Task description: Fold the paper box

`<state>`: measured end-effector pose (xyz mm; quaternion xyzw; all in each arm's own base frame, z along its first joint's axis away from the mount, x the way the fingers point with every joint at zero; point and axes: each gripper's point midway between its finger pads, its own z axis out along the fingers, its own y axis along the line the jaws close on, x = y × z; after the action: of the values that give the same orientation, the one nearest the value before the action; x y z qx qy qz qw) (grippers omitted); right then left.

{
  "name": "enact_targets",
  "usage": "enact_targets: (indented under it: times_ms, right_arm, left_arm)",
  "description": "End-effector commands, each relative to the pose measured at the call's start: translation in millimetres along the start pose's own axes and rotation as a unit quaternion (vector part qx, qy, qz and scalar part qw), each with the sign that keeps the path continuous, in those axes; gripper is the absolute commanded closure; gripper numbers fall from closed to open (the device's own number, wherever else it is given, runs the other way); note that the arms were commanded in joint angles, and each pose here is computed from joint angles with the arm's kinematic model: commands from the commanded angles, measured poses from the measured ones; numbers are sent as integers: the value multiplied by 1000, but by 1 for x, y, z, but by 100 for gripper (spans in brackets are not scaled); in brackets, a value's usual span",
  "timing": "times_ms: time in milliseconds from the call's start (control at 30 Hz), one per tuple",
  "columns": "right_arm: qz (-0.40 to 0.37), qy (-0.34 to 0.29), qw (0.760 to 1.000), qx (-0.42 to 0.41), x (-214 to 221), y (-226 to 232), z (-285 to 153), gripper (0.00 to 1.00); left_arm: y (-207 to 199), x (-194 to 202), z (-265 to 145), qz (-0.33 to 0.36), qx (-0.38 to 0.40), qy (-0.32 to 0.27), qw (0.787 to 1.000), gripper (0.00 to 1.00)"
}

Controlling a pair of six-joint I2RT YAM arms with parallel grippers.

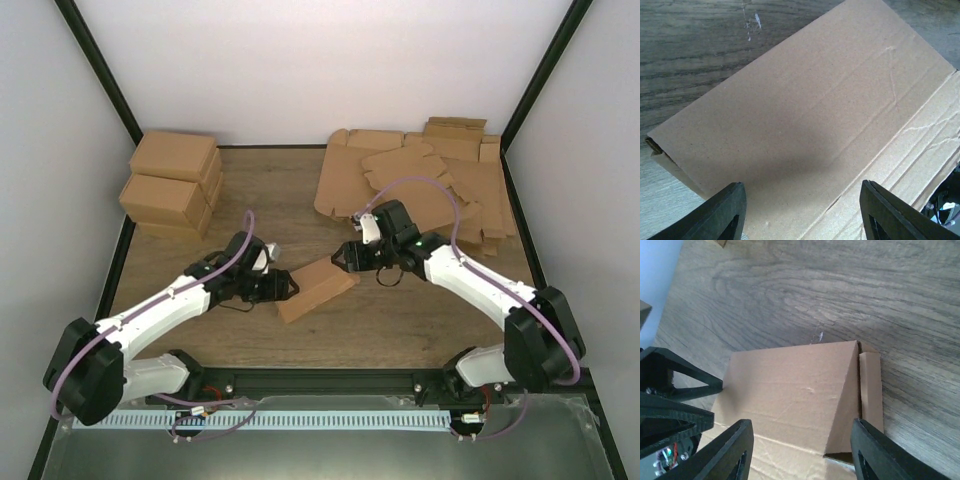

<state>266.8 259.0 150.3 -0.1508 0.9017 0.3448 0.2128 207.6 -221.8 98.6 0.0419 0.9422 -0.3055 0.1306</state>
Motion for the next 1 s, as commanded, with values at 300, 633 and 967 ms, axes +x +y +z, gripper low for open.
enact_targets:
  times_ms: [300,633,967]
  right_arm:
    - [29,64,997,-12,43,-24,36,61]
    - [0,69,996,56,54,-55,41,48]
    - [-12,69,996,55,57,-60,48,48]
  left_arm:
    - [12,10,10,-12,-9,14,1000,43]
    - [13,4,-11,-14,-32,-12,999,35]
    - [32,31,3,-79,-15,-2,997,41]
